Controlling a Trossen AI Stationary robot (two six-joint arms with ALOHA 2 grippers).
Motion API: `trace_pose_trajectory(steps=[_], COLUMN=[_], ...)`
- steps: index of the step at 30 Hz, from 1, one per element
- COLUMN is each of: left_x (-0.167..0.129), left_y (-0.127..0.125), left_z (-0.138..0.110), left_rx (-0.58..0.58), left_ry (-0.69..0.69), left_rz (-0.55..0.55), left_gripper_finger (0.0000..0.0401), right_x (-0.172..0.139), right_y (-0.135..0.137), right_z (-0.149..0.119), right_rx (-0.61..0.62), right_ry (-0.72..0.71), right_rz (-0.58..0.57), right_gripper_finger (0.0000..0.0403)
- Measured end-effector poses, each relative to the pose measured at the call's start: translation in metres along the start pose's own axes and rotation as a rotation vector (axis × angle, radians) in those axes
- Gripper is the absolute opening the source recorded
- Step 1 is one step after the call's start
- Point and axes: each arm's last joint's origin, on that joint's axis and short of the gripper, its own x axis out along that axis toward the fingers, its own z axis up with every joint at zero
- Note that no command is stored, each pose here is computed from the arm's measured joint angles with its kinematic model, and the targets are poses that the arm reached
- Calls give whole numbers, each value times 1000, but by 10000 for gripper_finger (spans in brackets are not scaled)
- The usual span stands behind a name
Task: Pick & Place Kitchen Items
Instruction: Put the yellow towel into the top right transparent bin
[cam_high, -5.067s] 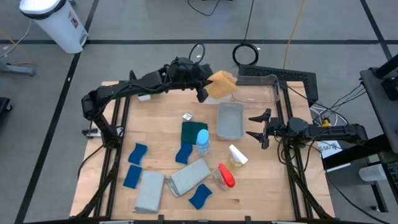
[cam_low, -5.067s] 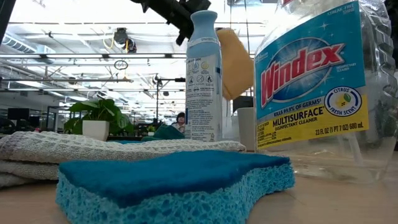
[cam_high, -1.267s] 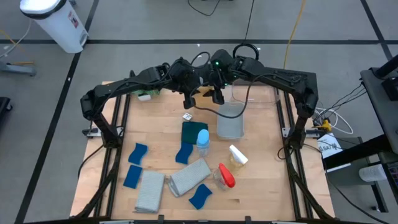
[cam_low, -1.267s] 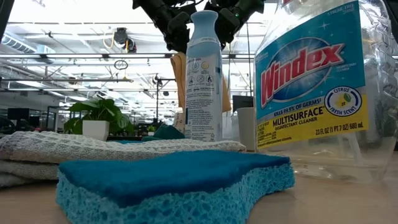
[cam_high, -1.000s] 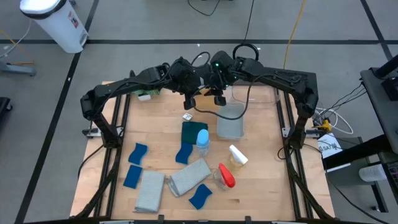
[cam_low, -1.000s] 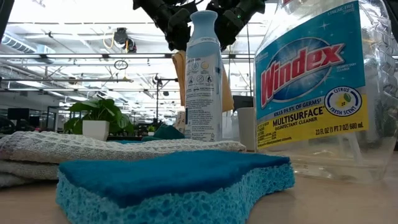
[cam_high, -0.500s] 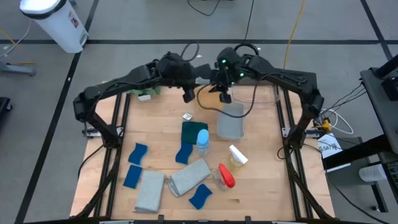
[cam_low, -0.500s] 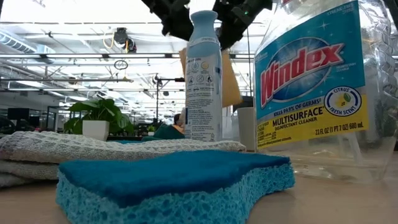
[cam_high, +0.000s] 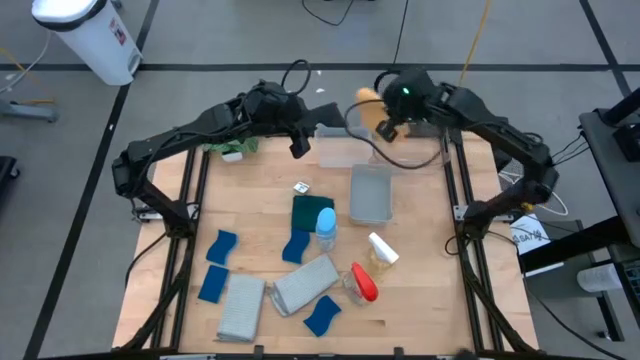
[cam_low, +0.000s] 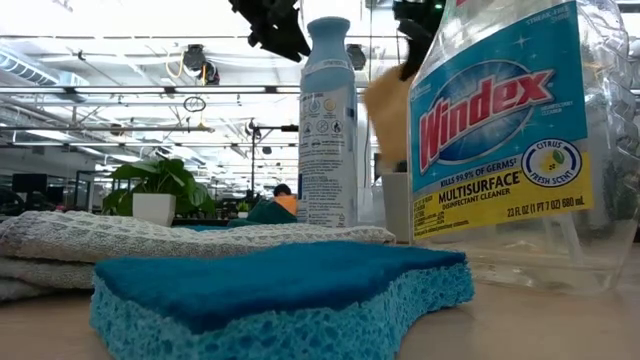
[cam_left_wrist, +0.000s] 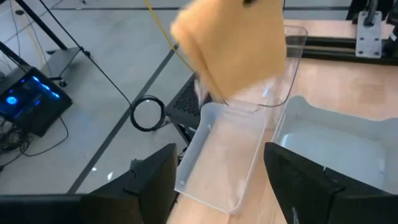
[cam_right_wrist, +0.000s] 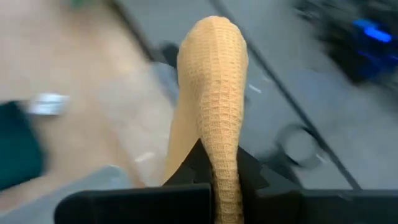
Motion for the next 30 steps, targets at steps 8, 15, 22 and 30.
trace_pose_trajectory(steps=[8, 15, 22, 30], left_x=[0, 0, 0, 0], left_y=[0, -1, -1, 0], left_z=[0, 0, 0, 0], left_rx=[3, 0, -14, -38], left_ry=[-1, 0, 0, -1], left_rz=[-3, -6, -5, -5], left_gripper_finger=[246, 246, 246, 246], right_x=[-6, 26, 62, 76], right_y=[0, 17, 36, 47], right_z=[-77, -135, -157, -178], right_rx=[256, 464, 578, 607], right_ry=[-17, -182, -362, -339], right_rz=[-348, -351, -165, -196], right_gripper_finger=[1, 0, 0, 0])
